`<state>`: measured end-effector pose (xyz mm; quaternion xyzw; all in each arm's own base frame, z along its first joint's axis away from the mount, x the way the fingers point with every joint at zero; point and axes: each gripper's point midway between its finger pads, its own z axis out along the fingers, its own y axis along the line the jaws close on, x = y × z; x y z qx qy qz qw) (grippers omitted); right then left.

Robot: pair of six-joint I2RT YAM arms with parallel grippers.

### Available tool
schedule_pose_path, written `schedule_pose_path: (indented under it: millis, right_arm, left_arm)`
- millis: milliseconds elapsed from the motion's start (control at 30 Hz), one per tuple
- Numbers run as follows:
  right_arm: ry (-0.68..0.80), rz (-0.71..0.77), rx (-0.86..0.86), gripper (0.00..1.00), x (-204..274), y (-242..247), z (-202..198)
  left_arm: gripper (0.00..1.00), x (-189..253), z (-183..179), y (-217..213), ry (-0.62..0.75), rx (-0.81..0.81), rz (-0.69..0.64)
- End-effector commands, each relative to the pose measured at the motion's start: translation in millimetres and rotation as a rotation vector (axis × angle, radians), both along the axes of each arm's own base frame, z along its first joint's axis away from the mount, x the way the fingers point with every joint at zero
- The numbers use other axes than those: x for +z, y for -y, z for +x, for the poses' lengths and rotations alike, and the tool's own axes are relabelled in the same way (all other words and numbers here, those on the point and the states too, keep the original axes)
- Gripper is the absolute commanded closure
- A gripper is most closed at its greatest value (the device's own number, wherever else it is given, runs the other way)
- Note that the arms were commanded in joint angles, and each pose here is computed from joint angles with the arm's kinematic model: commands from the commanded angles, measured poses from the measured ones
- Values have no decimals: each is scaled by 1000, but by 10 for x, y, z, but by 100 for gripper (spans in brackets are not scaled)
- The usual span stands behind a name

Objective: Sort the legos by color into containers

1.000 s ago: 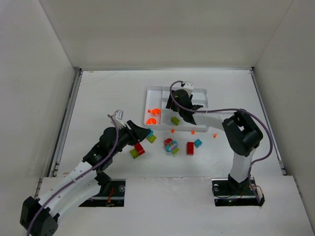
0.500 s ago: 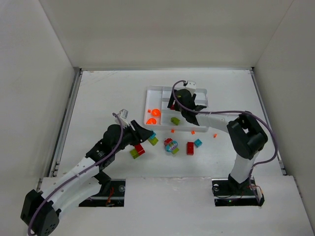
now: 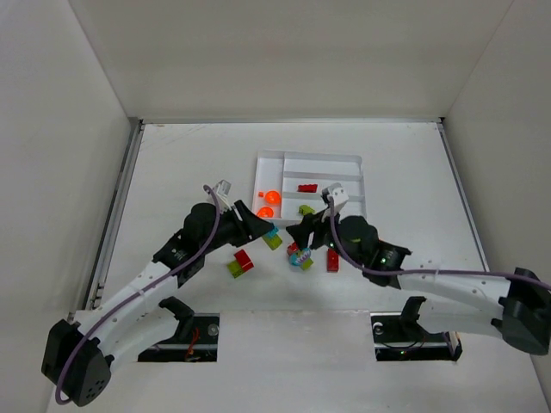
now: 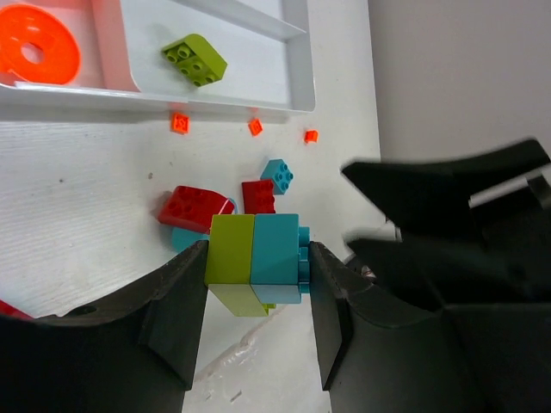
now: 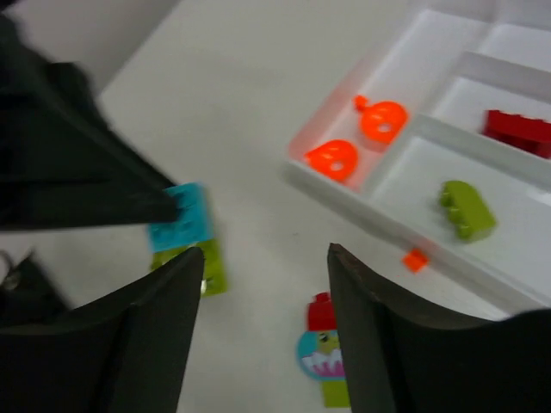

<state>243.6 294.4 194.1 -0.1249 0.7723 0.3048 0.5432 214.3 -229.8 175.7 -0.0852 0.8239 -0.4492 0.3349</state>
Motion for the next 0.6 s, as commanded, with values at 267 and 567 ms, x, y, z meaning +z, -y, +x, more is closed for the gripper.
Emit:
schedule_pose_path:
  millis: [267,567]
  right_arm:
    - [115,106,285,23,306,-367,-575]
    - [119,115,313,38,338,-580,-534]
  left_arm:
    - [77,294,-67,273,-5,-116,-69]
    - [77,211,-118,288,-20,-112,-63]
